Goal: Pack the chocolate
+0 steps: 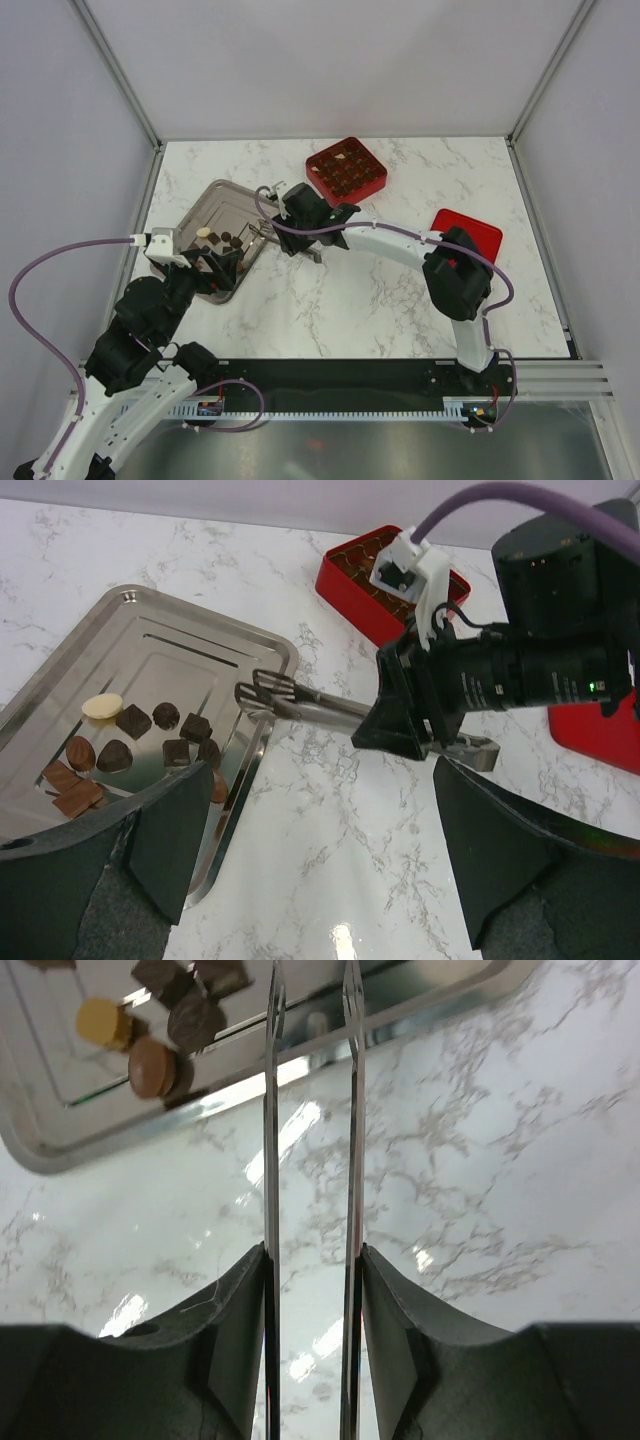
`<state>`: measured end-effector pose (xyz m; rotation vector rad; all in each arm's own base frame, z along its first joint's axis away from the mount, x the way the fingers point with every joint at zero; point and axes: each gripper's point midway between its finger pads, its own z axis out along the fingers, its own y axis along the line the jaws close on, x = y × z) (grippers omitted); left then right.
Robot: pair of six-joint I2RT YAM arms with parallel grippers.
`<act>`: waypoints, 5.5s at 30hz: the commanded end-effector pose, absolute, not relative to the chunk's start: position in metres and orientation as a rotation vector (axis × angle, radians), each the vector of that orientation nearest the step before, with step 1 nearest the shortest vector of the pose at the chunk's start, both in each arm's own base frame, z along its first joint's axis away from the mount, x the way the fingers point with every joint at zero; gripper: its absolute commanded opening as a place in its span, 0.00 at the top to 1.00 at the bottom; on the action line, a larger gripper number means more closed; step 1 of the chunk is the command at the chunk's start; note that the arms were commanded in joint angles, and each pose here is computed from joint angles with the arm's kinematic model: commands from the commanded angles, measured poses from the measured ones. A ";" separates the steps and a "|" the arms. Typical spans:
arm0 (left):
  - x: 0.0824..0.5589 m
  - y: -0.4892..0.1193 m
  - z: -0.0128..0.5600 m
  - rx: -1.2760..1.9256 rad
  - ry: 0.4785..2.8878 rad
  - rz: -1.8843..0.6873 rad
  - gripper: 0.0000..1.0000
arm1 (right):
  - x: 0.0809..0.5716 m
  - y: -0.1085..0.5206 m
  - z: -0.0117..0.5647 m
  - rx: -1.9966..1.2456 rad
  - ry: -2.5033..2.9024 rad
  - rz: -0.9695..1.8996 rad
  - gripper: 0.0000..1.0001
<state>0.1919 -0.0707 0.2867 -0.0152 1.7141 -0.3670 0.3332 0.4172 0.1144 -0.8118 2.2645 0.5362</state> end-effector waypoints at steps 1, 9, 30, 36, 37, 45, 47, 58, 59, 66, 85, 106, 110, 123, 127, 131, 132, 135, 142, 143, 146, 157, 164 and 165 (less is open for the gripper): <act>0.196 -0.069 0.297 -0.002 1.670 -0.349 0.00 | 0.315 0.425 0.161 -0.807 2.152 0.672 0.52; 0.196 -0.070 0.297 -0.002 1.671 -0.351 0.00 | 0.268 0.432 0.153 -0.842 2.158 0.755 0.52; 0.183 -0.070 0.320 -0.026 1.606 -0.443 0.01 | 0.239 0.464 0.128 -0.827 2.188 0.842 0.51; 0.182 -0.069 0.313 -0.032 1.605 -0.442 0.00 | 0.234 0.471 0.116 -0.840 2.202 0.825 0.51; 0.182 -0.068 0.313 -0.032 1.605 -0.439 0.00 | 0.233 0.471 0.114 -0.844 2.204 0.819 0.51; 0.182 -0.067 0.311 -0.037 1.607 -0.432 0.00 | 0.225 0.475 0.098 -0.890 2.224 0.737 0.50; 0.182 -0.066 0.312 -0.040 1.605 -0.428 0.00 | 0.226 0.474 0.093 -0.887 2.231 0.698 0.50; 0.182 -0.065 0.311 -0.047 1.603 -0.423 0.00 | 0.238 0.468 0.095 -0.857 2.220 0.596 0.51; 0.182 -0.065 0.312 -0.046 1.602 -0.424 0.00 | 0.238 0.467 0.096 -0.857 2.220 0.596 0.51; 0.183 -0.064 0.312 -0.049 1.601 -0.418 0.00 | 0.236 0.472 0.094 -0.876 2.227 0.612 0.51; 0.182 -0.063 0.312 -0.053 1.598 -0.417 0.00 | 0.237 0.476 0.103 -0.883 2.229 0.613 0.61; 0.183 -0.063 0.312 -0.049 1.604 -0.410 0.00 | 0.366 0.352 0.208 -0.490 2.128 0.577 0.67; 0.186 -0.068 0.307 -0.031 1.625 -0.415 0.00 | 0.420 0.294 0.219 -0.385 2.134 0.379 0.67; 0.188 -0.072 0.304 -0.013 1.643 -0.412 0.00 | 0.519 0.213 0.197 -0.224 2.208 0.102 0.65; 0.189 -0.072 0.303 -0.012 1.647 -0.405 0.00 | 0.525 0.206 0.185 -0.219 2.230 0.089 0.64; 0.189 -0.072 0.303 -0.011 1.647 -0.404 0.00 | 0.529 0.198 0.171 -0.204 2.255 0.058 0.63; 0.190 -0.072 0.303 -0.010 1.648 -0.401 0.00 | 0.531 0.195 0.166 -0.201 2.262 0.044 0.63; 0.190 -0.072 0.302 -0.008 1.651 -0.398 0.00 | 0.532 0.194 0.154 -0.209 2.280 0.031 0.63; 0.191 -0.072 0.302 -0.006 1.649 -0.396 0.00 | 0.536 0.194 0.146 -0.214 2.285 0.015 0.57; 0.190 -0.073 0.303 -0.004 1.649 -0.399 0.00 | 0.537 0.194 0.148 -0.216 2.281 0.015 0.56; 0.190 -0.073 0.302 -0.002 1.650 -0.400 0.00 | 0.539 0.194 0.153 -0.213 2.268 0.011 0.55; 0.189 -0.072 0.303 -0.004 1.644 -0.403 0.00 | 0.524 0.203 0.209 -0.236 2.179 0.104 0.53; 0.191 -0.074 0.302 0.007 1.651 -0.401 0.00 | 0.478 0.256 0.241 -0.371 2.108 0.281 0.53; 0.191 -0.075 0.301 0.010 1.655 -0.399 0.00 | 0.467 0.274 0.240 -0.414 2.103 0.312 0.53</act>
